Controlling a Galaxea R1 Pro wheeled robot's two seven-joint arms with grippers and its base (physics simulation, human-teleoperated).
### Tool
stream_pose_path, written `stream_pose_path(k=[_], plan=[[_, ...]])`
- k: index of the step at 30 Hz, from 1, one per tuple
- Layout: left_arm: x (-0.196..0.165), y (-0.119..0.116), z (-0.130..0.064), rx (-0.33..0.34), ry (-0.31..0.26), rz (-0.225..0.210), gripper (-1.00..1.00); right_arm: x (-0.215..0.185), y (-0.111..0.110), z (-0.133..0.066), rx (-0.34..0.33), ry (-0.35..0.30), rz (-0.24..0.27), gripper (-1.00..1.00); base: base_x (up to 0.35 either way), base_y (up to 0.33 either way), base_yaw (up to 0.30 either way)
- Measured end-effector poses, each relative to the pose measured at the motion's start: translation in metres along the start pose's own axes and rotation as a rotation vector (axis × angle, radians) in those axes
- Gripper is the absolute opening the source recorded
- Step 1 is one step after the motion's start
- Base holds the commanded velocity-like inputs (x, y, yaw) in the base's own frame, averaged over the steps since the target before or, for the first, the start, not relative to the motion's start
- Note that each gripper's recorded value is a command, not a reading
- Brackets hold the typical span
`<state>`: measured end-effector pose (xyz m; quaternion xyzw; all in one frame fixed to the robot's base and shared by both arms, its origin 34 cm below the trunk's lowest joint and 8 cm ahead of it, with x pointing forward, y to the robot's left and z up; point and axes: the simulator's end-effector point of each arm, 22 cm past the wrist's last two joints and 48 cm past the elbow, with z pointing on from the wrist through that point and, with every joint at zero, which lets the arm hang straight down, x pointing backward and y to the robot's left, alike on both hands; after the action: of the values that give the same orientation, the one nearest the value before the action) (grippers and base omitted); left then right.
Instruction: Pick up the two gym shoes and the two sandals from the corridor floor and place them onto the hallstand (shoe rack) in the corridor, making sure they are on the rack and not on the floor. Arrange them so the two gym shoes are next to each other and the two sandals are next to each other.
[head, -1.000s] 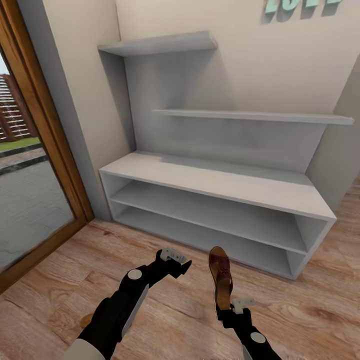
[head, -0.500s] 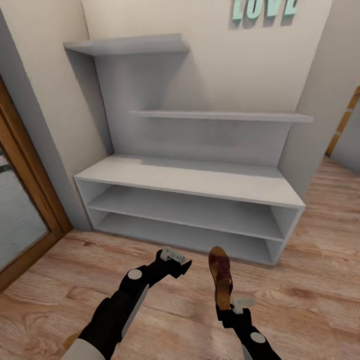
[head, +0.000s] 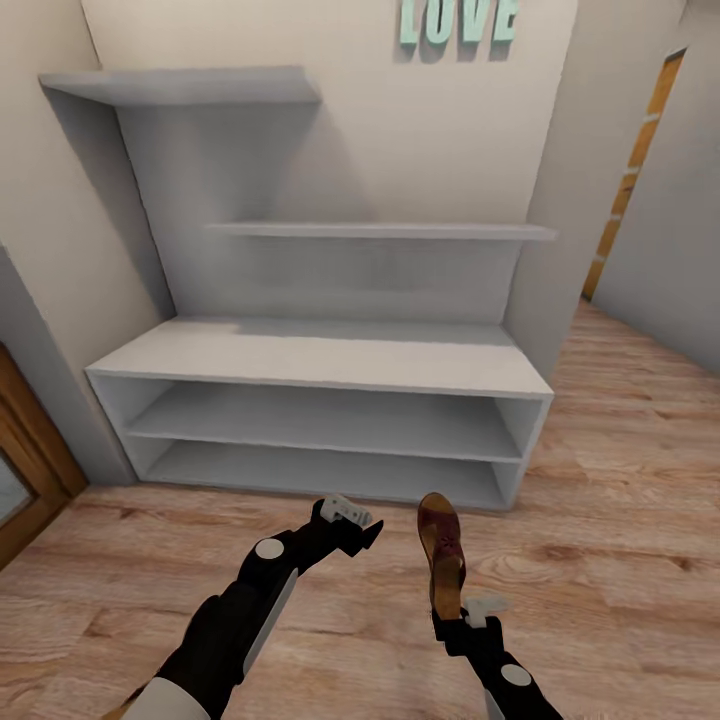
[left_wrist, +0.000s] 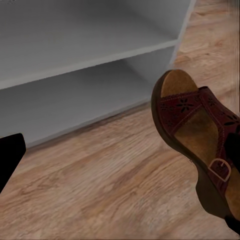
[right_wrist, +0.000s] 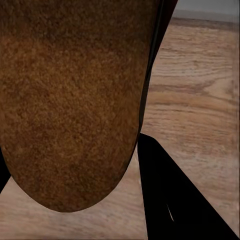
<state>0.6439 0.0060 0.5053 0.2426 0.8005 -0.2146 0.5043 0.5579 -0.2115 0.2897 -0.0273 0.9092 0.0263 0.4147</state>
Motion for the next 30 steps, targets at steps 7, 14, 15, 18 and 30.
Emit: stream_pose_path(k=[7,14,15,18,30], plan=[[0.0000,0.0002,-0.0001,0.000,0.000,0.000,1.00,0.0003,0.0004,0.0000,-0.001,0.001,0.000,-1.00,0.000,0.000,-0.055],[-0.0002,-0.0001,0.0000,0.001,-0.001,0.000,1.00,0.0007,0.0001,0.0001,-0.001,0.005,0.000,-1.00,-0.039,0.013,-0.002],[-0.0002,-0.0001,0.0000,0.001,-0.001,0.000,1.00,0.0005,0.0001,0.0002,0.000,0.004,0.000,-1.00,-0.127,0.088,0.000],[0.0000,-0.0001,0.0000,0.001,0.000,0.000,1.00,0.0004,0.0000,0.0003,0.000,0.004,0.000,-1.00,-0.168,0.151,0.000],[0.0001,-0.0001,0.0000,0.001,0.000,-0.001,1.00,0.0004,0.0000,0.0003,0.000,0.006,-0.001,-1.00,-0.180,0.243,0.000]])
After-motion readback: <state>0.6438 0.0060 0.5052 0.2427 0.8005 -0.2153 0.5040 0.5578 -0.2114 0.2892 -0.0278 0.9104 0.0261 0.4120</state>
